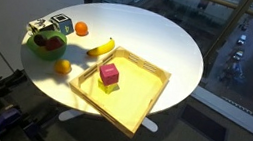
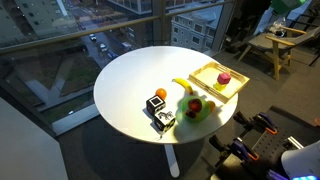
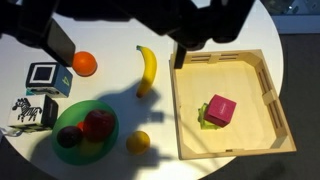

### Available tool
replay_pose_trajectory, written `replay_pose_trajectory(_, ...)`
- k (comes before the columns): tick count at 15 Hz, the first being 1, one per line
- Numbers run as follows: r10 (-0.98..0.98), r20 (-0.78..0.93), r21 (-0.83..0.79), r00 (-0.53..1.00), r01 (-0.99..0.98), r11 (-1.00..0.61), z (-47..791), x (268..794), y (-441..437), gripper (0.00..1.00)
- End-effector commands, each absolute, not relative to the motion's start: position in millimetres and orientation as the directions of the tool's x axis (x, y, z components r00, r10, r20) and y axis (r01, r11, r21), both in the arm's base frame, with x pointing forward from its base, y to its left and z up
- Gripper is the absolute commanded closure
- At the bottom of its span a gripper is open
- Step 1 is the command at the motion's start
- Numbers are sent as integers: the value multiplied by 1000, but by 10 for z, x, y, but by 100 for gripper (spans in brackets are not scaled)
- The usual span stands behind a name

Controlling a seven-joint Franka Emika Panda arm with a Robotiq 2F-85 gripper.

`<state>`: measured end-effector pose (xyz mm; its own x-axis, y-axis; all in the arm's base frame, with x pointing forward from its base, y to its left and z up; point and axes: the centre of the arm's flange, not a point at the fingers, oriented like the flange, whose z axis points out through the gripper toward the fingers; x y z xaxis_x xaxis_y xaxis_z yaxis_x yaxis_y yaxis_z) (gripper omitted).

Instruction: Put the banana inside the bowl

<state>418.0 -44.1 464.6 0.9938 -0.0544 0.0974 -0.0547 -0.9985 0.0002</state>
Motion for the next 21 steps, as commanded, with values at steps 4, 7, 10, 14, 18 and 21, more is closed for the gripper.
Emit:
replay_pose_trajectory(4, -99, 127, -67, 987, -91, -994, 4373, 4525, -372, 0)
replay_pose_trajectory(7, -101, 126, -75, 987, -92, -993, 4212, 4608, -297, 0)
replay_pose_trajectory(10, -105, 114, -65, 988, -98, -993, 4060, 4630, -256, 0)
replay_pose_trajectory(14, -128, 81, -60, 988, -124, -990, 3853, 4677, -377, 0)
replay_pose_trajectory(18, -167, 60, -59, 984, -164, -985, 3661, 4737, -564, 0)
replay_pose_trajectory(21, -206, 54, -50, 977, -203, -978, 3514, 4790, -706, 0)
